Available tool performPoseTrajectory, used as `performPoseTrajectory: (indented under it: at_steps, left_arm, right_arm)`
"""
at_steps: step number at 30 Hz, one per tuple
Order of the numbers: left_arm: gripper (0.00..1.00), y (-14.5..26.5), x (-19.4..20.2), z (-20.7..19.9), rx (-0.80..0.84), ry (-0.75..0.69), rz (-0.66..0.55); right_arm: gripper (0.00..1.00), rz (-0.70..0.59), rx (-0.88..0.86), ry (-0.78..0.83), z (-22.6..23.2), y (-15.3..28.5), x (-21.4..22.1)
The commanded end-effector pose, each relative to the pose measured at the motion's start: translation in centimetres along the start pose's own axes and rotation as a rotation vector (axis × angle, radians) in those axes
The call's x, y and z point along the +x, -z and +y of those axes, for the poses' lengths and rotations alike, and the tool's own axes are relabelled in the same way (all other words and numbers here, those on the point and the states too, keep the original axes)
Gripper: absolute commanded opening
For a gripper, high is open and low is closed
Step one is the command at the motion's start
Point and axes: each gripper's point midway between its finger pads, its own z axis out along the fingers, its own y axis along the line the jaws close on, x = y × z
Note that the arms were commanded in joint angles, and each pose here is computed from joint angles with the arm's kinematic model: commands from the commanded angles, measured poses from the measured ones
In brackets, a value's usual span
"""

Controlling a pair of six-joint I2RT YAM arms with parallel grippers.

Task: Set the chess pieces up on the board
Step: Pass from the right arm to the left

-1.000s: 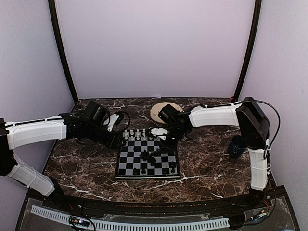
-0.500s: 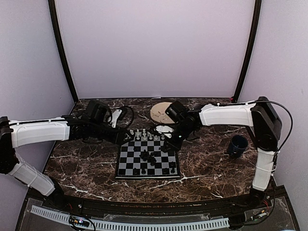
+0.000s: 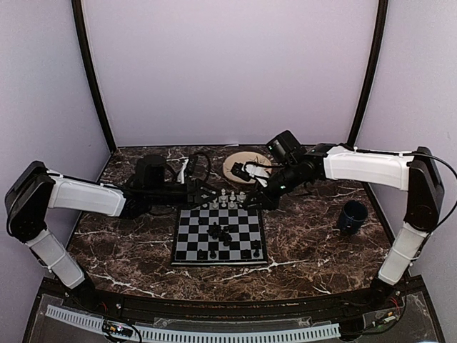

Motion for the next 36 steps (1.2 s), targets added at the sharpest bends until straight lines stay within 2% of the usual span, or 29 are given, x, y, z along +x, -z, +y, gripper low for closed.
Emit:
performPoseTrajectory:
  at_steps: [1,13,36]
  left_arm:
    - [0.44,-0.6,-0.8,-2.4,0.15,0.099,-0.032]
    - [0.38,-4.1,0.9,-3.6,0.211,0.15,0.025]
    - [0.19,-5.3,1.7,-4.1,0.263,0.163,0.062]
  right_arm:
    - [0.1,-0.05,-0.02,-0.015,-0.2,0.3,-1.3]
    - [0.11,-0.067,-0.051,-0.032,0.0,0.2,-2.2]
    - [0.14,-0.049,-0.066,-0.044,0.1,-0.4,-1.2]
